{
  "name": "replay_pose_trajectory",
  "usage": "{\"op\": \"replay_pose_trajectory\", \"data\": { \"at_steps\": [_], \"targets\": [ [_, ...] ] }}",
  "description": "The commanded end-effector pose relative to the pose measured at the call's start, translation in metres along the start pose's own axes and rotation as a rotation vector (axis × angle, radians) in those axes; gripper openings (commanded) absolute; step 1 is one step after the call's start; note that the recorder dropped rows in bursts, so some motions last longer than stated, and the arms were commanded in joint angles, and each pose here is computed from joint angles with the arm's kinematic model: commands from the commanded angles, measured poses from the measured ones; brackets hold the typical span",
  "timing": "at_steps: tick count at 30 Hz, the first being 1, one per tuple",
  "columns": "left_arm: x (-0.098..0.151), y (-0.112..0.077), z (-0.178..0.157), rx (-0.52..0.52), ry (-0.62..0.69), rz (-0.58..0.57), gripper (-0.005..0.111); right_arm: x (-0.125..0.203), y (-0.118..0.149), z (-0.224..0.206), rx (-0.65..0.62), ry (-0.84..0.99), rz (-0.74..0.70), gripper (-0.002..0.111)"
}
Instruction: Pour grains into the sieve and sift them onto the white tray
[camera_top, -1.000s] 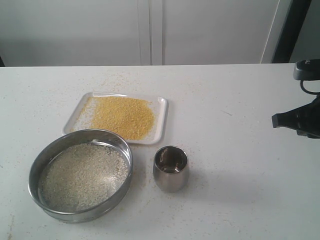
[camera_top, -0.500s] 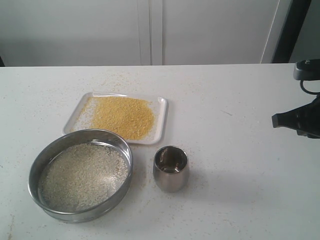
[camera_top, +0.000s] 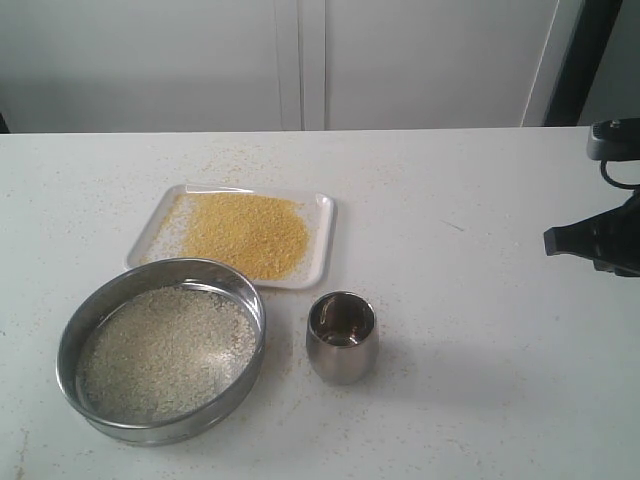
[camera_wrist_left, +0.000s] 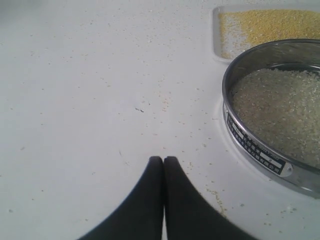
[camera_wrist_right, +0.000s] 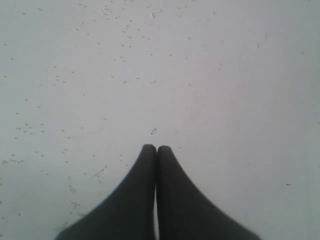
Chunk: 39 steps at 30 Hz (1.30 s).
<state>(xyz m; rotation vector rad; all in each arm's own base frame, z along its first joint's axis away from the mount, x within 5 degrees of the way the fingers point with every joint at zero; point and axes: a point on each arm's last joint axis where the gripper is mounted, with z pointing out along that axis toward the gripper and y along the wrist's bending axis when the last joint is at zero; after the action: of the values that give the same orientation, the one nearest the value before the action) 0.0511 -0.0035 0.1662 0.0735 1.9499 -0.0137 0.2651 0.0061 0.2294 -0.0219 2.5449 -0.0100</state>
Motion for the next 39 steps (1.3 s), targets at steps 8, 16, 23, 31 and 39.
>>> {"op": "replay_pose_trajectory", "data": {
  "at_steps": [8,16,23,31,39],
  "targets": [
    [0.001,0.000,0.000,0.000,-0.003,-0.010,0.000,-0.002,-0.002,-0.001,0.006,-0.012,0.003,0.000],
    [0.001,0.000,0.000,0.000,-0.003,-0.010,0.000,-0.006,-0.002,-0.019,0.005,-0.077,0.004,0.000],
    [0.001,0.000,0.000,0.000,-0.003,-0.010,0.000,-0.005,0.001,-0.060,-0.008,-0.227,0.004,0.000],
    [0.001,0.000,0.000,0.000,-0.003,-0.010,0.000,0.020,0.012,-0.100,-0.060,-0.470,-0.038,0.000],
    [0.001,0.000,0.000,0.000,-0.003,-0.010,0.000,0.056,0.008,-0.121,-0.058,-0.583,-0.047,0.000]
  ]
}}
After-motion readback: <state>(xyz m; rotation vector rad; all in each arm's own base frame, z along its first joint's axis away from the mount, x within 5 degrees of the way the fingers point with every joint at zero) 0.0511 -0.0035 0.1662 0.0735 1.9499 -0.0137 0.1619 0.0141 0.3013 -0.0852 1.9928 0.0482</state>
